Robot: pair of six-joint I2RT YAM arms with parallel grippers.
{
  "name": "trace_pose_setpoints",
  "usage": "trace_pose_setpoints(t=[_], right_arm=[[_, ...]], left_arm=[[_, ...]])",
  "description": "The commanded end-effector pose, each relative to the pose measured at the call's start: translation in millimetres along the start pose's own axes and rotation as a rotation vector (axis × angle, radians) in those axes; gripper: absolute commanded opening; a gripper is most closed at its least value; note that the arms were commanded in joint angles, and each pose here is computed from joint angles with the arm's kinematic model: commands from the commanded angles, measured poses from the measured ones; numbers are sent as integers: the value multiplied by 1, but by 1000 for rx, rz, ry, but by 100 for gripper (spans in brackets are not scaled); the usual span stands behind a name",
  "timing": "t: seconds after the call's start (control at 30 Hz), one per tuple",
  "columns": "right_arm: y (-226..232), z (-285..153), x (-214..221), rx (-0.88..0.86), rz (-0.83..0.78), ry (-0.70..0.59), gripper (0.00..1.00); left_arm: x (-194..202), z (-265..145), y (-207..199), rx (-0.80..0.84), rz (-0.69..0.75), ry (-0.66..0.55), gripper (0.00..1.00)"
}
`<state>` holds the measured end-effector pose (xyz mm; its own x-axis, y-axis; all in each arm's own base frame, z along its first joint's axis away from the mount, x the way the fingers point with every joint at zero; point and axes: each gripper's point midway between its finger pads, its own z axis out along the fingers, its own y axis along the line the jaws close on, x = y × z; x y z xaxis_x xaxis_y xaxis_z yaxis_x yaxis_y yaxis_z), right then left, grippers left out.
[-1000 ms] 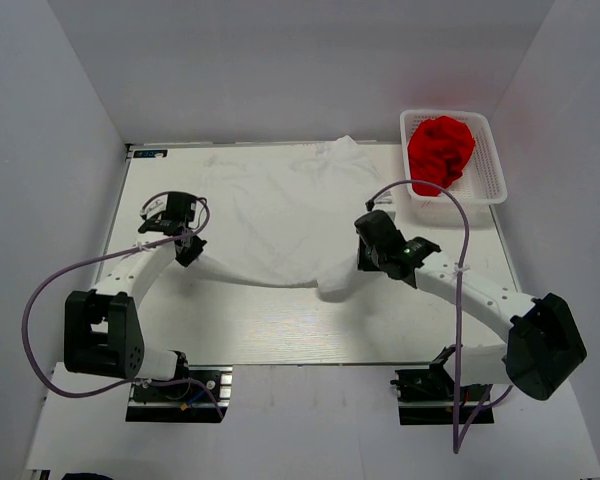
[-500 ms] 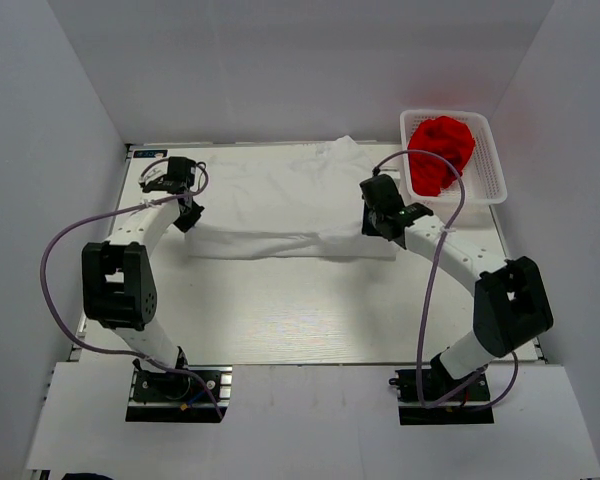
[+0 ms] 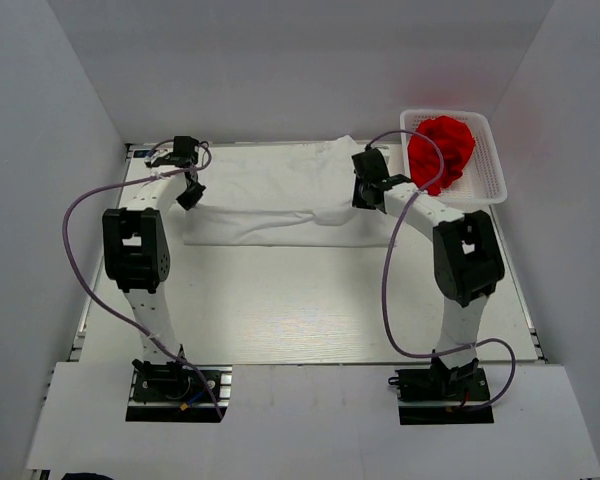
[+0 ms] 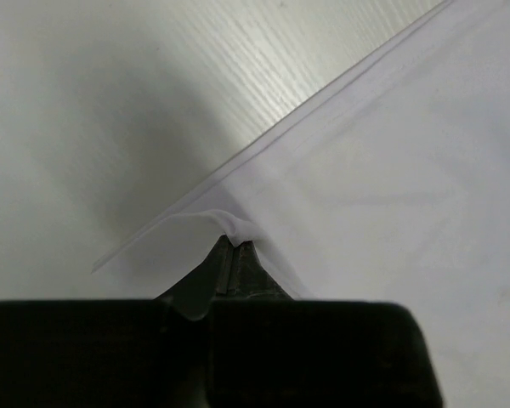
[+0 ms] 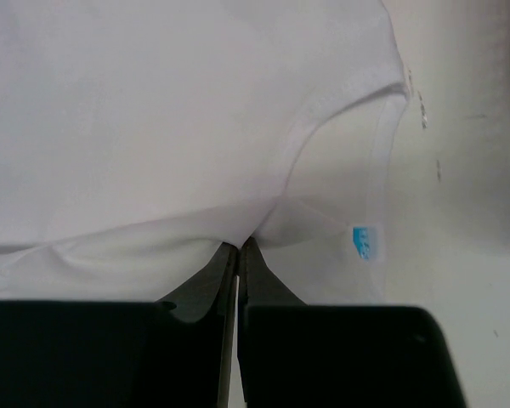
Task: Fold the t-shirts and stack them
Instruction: Fold the flattened tshirt in 1/3 of the way
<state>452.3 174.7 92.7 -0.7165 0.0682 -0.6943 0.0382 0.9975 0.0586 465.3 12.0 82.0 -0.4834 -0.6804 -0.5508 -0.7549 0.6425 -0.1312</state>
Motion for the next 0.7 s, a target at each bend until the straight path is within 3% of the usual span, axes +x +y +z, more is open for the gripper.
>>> trace_pose_setpoints(t=[0.0, 0.03, 0.07, 0.1, 0.13, 0.17, 0.2, 0.27, 0.4, 0.43, 0.53, 0.67], right_arm=[[4, 29, -21, 13, 80, -35, 0], [9, 29, -41, 3, 110, -64, 5], [6, 41, -35, 15, 114, -38, 13], [6, 40, -37, 13, 113, -33, 36], [11, 38, -45, -6, 106, -48, 48], [15, 36, -44, -30, 94, -44, 56], [29, 23, -62, -106, 67, -105, 67], [43, 16, -38, -232, 15, -61, 90], [61, 3, -10, -364, -19, -33, 90], [70, -2, -1, -412, -32, -14, 90], [86, -7, 27, -503, -45, 42, 90], [86, 0, 38, -495, -40, 60, 90]], left_arm=[[-24, 11, 0, -54, -27, -38, 0], [-24, 15, -2, -58, -25, -35, 16], [-33, 14, -7, -43, -40, -30, 26], [-29, 20, -9, -46, -26, -12, 46], [-33, 18, -12, -37, -14, -20, 58], [-34, 15, -13, -32, -14, -12, 66], [-34, 15, -13, -32, -14, -12, 68], [-31, 6, -10, -16, -1, 1, 70], [-15, -15, -12, 80, 19, 31, 71], [-7, -14, -10, 102, 28, 45, 99], [15, -25, -12, 192, 73, 94, 99], [22, -22, -13, 243, 90, 84, 99]])
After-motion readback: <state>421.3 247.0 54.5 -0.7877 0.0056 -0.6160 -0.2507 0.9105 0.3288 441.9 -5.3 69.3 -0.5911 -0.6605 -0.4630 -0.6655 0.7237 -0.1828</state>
